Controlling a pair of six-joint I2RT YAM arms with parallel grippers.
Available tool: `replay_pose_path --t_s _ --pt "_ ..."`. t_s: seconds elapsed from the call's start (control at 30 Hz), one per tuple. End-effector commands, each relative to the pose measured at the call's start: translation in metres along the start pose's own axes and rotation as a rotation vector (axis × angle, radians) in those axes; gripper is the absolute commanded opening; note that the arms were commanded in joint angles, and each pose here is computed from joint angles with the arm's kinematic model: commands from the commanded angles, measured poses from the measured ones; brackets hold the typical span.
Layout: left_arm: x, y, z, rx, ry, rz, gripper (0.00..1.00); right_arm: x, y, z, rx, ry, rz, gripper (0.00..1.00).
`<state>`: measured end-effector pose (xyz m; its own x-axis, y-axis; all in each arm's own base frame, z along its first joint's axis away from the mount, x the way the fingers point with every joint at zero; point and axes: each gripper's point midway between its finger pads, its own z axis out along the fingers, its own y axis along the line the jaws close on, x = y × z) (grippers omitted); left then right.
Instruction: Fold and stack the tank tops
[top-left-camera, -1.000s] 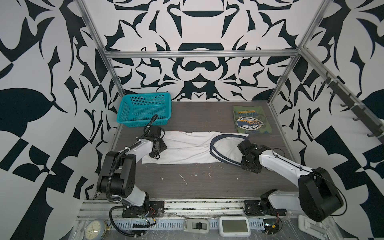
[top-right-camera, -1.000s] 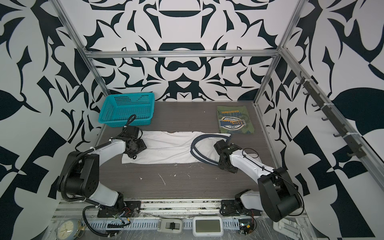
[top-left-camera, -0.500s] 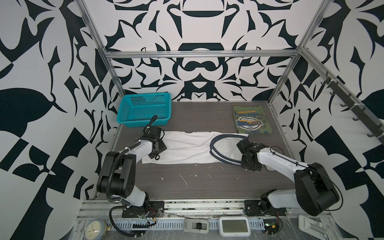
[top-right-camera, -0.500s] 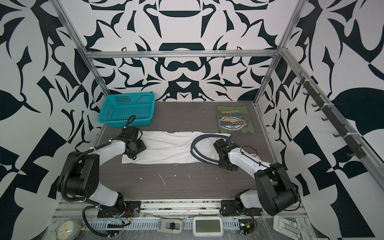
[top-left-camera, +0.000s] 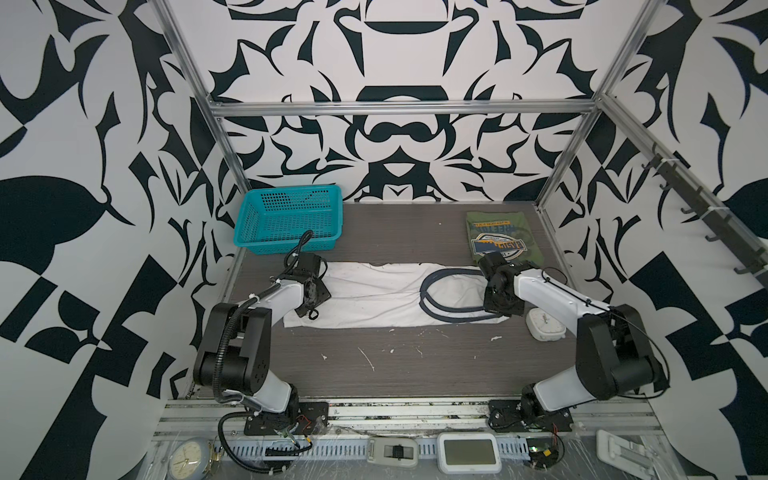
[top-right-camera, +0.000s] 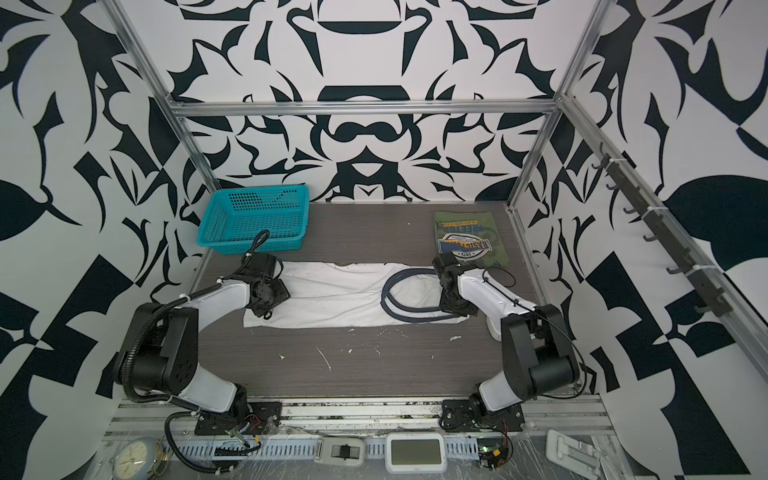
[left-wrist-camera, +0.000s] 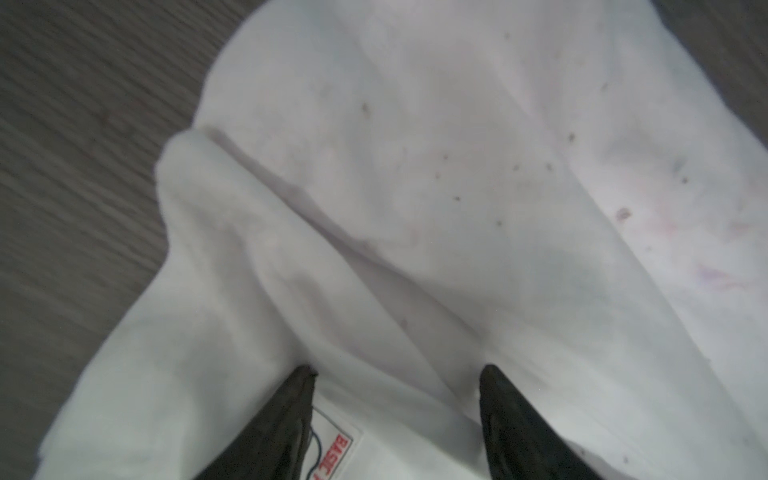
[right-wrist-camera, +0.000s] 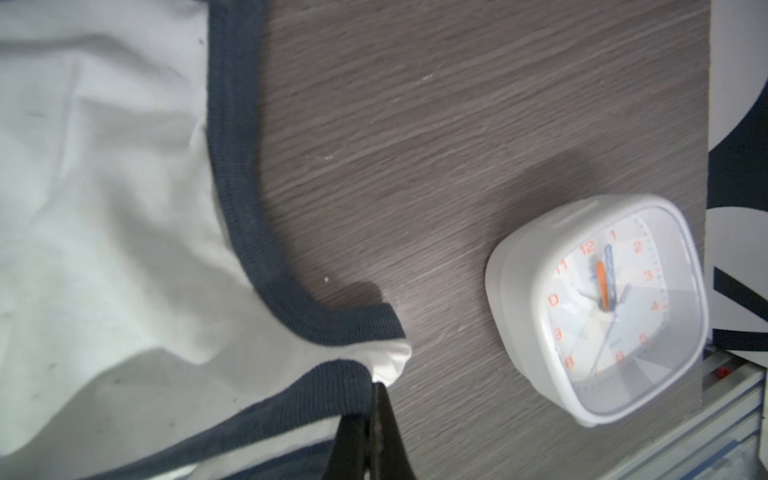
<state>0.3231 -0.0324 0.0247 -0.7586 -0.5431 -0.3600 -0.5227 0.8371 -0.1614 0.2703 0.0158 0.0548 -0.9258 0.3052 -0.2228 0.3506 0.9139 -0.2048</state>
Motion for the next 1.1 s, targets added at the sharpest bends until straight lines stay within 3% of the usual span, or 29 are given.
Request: replay_pose_path --t_s 0.0,0.17,0.33,0.5,0.53,0.63,0.77,0.97,1.07 --pt "0.007 0.021 0.005 -0.059 0.009 -0.019 0.67 -0.014 -0.002 -0.002 0.017 0.007 -0.033 0.01" --pt "0.009 0.020 0.008 -0.044 0.032 -0.026 0.67 -0.023 0.002 0.012 0.044 0.035 -0.042 0.07" --pt "0.003 0.014 -0.005 -0.010 0.015 -0.018 0.70 -0.029 -0.011 0.003 0.106 0.006 -0.052 0.39" --pt "-0.013 0.008 -0.035 0.022 -0.042 -0.008 0.73 -0.036 -0.023 -0.032 0.097 -0.087 -0.035 0.55" --pt "-0.016 0.005 -0.042 0.040 -0.051 -0.006 0.73 -0.037 -0.023 -0.040 0.083 -0.108 -0.035 0.64" --pt "-0.018 -0.010 -0.056 0.086 -0.075 0.023 0.72 -0.036 -0.020 -0.058 0.060 -0.155 -0.048 0.70" --pt "-0.013 -0.026 -0.057 0.100 -0.067 0.068 0.72 -0.029 0.002 -0.067 0.006 -0.175 -0.087 0.70" --pt "-0.002 -0.027 -0.038 0.072 -0.017 0.087 0.72 -0.027 0.007 -0.039 0.023 -0.098 -0.094 0.71" --pt "-0.001 -0.026 -0.035 0.067 -0.014 0.084 0.71 -0.024 0.010 -0.028 -0.063 -0.057 -0.055 0.70"
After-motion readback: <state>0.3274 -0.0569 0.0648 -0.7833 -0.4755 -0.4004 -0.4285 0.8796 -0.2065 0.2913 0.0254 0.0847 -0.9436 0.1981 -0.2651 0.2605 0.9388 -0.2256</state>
